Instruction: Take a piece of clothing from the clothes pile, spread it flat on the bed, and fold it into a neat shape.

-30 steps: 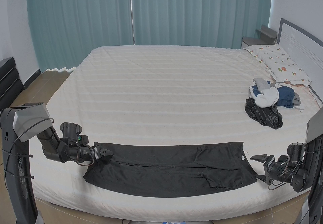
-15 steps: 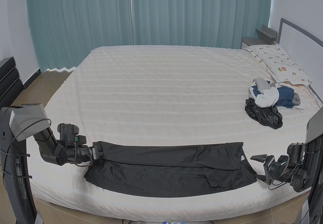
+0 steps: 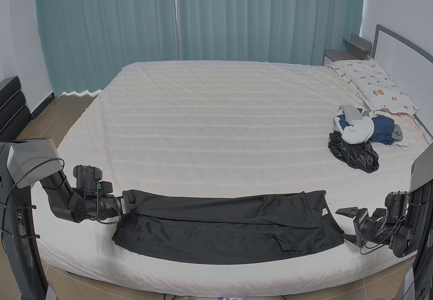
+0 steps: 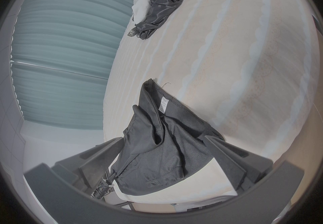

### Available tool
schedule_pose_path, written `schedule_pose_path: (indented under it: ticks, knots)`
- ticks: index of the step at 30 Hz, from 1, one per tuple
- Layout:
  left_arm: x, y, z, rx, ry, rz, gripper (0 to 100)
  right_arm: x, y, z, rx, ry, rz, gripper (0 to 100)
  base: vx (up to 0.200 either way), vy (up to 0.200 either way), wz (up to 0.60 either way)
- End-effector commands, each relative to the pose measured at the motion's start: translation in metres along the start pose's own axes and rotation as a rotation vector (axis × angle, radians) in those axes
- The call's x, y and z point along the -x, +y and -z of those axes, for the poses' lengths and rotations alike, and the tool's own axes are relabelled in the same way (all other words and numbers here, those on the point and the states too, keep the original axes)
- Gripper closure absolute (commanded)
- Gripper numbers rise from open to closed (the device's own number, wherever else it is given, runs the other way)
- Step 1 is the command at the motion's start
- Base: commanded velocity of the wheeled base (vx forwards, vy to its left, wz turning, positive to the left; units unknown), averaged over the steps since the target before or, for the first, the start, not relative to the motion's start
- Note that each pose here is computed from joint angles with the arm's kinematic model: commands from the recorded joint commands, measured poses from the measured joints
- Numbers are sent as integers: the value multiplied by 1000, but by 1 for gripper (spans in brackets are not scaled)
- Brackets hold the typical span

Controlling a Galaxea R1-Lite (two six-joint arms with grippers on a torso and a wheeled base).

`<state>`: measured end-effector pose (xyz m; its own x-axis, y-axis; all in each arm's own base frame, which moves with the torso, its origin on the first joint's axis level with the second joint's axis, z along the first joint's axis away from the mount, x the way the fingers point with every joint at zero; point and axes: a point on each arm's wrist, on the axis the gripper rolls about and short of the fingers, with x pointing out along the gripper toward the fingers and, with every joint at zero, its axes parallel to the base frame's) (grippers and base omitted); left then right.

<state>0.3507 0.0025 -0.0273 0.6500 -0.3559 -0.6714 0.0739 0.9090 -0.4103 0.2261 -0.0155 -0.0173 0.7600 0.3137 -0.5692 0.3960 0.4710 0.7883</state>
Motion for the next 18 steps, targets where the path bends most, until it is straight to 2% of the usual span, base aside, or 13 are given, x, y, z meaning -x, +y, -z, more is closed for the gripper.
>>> schedule_pose_path:
  ticks: [1,18]
  knots:
    - [1,0,0,0,-2,-1,100,0,1,-1,5,-6,-10,0,0,0,0]
    - [-1,0,-3,-3,-11,-1,100,0,1,-1,5,-6,-10,0,0,0,0]
